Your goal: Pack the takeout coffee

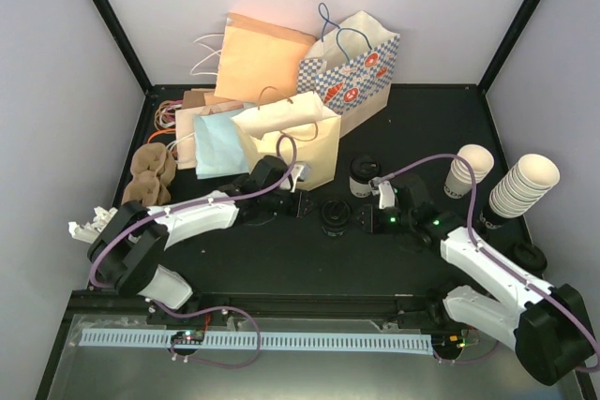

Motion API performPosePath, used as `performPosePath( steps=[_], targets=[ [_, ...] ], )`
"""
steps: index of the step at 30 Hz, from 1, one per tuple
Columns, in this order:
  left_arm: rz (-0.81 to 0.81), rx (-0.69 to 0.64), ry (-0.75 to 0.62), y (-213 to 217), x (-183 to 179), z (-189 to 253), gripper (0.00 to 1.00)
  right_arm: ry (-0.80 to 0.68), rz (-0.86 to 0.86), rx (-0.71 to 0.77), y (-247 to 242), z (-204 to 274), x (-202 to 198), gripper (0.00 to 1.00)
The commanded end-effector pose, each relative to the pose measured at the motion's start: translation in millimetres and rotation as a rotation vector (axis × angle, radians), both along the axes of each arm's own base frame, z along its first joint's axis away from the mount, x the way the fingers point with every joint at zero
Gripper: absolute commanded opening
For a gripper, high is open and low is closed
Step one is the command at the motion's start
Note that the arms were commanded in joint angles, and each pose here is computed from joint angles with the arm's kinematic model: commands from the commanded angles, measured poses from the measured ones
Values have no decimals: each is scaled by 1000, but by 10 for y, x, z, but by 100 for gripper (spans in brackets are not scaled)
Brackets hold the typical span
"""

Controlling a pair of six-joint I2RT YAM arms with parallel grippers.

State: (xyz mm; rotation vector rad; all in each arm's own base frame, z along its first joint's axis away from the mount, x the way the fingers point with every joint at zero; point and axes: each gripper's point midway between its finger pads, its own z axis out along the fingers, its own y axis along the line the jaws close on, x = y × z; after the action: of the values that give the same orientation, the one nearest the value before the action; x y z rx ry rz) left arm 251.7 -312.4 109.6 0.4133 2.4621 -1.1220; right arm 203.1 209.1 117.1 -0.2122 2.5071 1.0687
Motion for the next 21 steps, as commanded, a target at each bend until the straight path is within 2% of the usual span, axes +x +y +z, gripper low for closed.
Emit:
performPosePath(
  steps=[1,11,14,19,21],
  targets=[
    [-3,-6,-41,-54,68,153,16,-38,-20,-33,-55,91,67,23],
    [8,10,-81,27,57,279,20,-71,-4,-49,-67,165,238,27],
    [1,13,-87,56,15,316,20,-89,20,-69,-62,181,272,30],
    [-27,1,-95,32,-121,397,20,-99,37,-123,-83,155,352,30],
    [-43,11,-110,-8,-191,423,23,-102,31,-117,-94,161,395,30]
  ],
)
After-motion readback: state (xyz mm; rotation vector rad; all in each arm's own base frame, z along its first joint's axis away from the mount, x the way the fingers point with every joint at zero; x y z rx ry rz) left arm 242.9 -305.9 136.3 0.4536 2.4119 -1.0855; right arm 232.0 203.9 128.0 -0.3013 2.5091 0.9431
